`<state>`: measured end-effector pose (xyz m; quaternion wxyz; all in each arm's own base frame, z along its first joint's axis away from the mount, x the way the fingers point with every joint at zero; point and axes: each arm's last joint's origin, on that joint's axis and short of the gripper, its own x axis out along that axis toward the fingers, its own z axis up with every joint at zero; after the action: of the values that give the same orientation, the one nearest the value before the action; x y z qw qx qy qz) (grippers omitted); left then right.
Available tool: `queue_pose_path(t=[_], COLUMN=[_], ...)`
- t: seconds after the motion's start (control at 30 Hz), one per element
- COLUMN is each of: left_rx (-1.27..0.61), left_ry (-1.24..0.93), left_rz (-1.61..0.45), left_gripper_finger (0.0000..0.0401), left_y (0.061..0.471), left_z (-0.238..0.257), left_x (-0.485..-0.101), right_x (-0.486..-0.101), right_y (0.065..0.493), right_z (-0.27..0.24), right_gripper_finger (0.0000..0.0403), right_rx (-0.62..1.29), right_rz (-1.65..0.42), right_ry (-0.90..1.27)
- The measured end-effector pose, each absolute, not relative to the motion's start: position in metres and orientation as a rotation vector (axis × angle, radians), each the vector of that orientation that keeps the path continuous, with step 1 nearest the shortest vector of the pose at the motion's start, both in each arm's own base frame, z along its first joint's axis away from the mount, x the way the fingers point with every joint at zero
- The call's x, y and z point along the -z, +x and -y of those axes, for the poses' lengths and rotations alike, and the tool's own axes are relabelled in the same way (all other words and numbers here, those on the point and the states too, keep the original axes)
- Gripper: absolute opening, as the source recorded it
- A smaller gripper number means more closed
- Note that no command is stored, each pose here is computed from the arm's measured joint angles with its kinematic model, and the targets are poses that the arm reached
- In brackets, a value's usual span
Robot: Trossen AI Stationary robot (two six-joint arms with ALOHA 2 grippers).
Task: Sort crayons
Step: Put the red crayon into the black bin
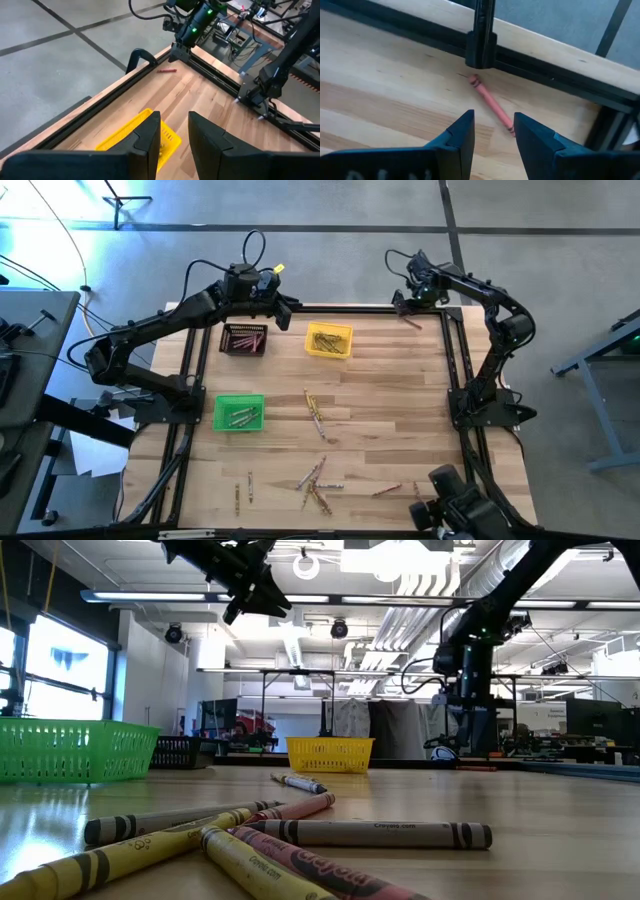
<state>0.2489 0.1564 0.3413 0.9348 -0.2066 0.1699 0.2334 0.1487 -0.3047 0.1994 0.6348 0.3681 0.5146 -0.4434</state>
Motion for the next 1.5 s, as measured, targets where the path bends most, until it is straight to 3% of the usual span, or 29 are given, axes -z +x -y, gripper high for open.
queue_pose_path(t=[0.47, 0.83, 0.97, 1.23, 1.5], left_rx=[-0.482, -0.482, -0.482, -0.482, -0.484], left_ry=[-0.456, -0.456, -0.456, -0.456, -0.464], left_rz=[-0.339, -0.339, -0.34, -0.34, -0.362], left_gripper_finger=[0.0085, 0.0085, 0.0085, 0.0085, 0.0085], left_y=[0.249, 0.249, 0.249, 0.249, 0.243], left_z=[-0.156, -0.156, -0.156, -0.156, -0.152], left_x=[-0.341, -0.341, -0.341, -0.341, -0.343], right_x=[-0.149, -0.136, -0.136, -0.135, -0.144], right_y=[0.149, 0.149, 0.15, 0.151, 0.145], right_z=[0.312, 0.317, 0.316, 0.314, 0.314], right_gripper_finger=[0.0124, 0.012, 0.0098, 0.0011, 0.0005], right_rx=[0.845, 0.77, 0.74, 0.715, 0.666], right_rz=[-1.422, -1.44, -1.424, -1.411, -1.41], right_ry=[0.801, 0.79, 0.816, 0.838, 0.921])
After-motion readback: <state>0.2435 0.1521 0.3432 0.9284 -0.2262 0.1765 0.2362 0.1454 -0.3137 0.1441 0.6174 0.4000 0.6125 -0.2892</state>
